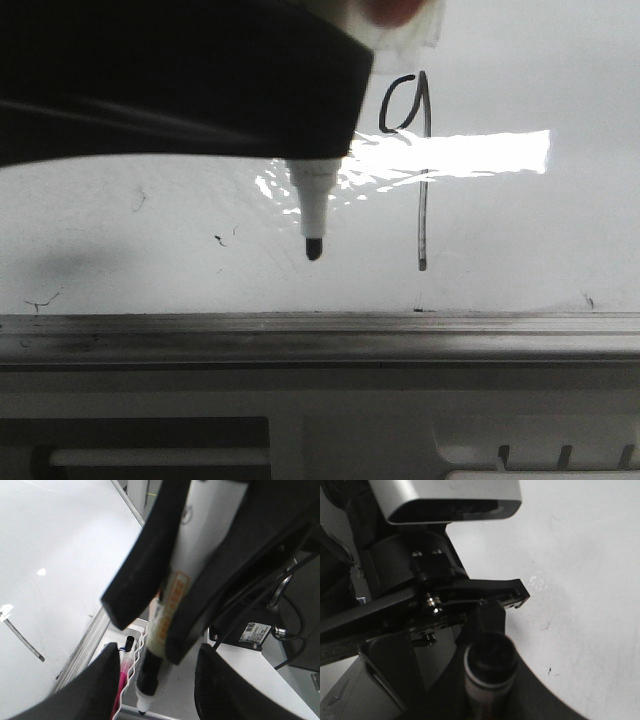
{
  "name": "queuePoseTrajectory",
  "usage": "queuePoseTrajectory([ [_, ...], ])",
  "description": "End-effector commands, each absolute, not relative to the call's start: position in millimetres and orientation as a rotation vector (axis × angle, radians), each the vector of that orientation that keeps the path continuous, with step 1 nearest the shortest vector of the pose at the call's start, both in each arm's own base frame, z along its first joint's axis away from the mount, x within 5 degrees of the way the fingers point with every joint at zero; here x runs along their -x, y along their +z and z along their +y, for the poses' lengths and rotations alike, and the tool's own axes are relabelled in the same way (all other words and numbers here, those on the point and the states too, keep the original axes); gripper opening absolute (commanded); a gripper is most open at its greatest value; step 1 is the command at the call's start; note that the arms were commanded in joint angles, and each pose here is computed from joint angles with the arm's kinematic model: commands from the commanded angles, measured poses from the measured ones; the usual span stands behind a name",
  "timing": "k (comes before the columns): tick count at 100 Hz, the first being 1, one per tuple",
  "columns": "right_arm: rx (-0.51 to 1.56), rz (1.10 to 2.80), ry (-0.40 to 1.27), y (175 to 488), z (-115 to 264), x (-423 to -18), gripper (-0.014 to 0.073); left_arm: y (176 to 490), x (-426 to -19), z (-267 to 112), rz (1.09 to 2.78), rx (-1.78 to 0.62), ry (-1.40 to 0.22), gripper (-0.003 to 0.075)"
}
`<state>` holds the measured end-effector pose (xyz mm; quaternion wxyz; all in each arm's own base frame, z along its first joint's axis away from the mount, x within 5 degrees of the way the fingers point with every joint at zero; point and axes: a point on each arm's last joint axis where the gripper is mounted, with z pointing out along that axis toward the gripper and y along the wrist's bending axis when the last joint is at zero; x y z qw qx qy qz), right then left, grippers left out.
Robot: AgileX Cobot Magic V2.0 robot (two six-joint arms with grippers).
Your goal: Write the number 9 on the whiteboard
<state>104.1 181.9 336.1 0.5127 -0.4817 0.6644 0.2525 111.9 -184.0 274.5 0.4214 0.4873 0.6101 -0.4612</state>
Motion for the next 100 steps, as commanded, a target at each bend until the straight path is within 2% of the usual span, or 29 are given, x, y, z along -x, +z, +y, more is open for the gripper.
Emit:
queuePoseTrajectory([
  [1,1.088,1.518,0.629,354,184,-106,-0.0074,295,-110,-188,1.447,-1.145,-1.258,0.0265],
  [25,1.111,1.551,0.630,350,185,-106,-0.0074,295,-110,-188,1.447,-1.145,-1.258,-0.0017],
  [53,1.093,1.553,0.644,350,186,-107,-0.0054,288,-108,-186,1.471,-1.163,-1.250,-0.0018],
  [58,1.097,1.557,0.644,350,186,-107,0.0000,286,-108,-186,1.477,-1.163,-1.250,-0.0018],
  [62,1.096,1.558,0.645,350,186,-107,0.0081,284,-107,-185,1.484,-1.160,-1.253,-0.0018],
  [75,1.068,1.550,0.661,352,186,-107,0.0452,280,-106,-184,1.500,-1.153,-1.261,-0.0018],
  [80,1.063,1.547,0.662,353,186,-107,0.0548,279,-106,-184,1.505,-1.148,-1.264,-0.0018],
  [85,1.054,1.543,0.661,354,185,-108,0.0595,278,-106,-184,1.509,-1.148,-1.265,-0.0018],
  [100,1.006,1.505,0.614,364,171,-111,0.0564,274,-104,-182,1.558,-1.120,-1.294,-0.0019],
])
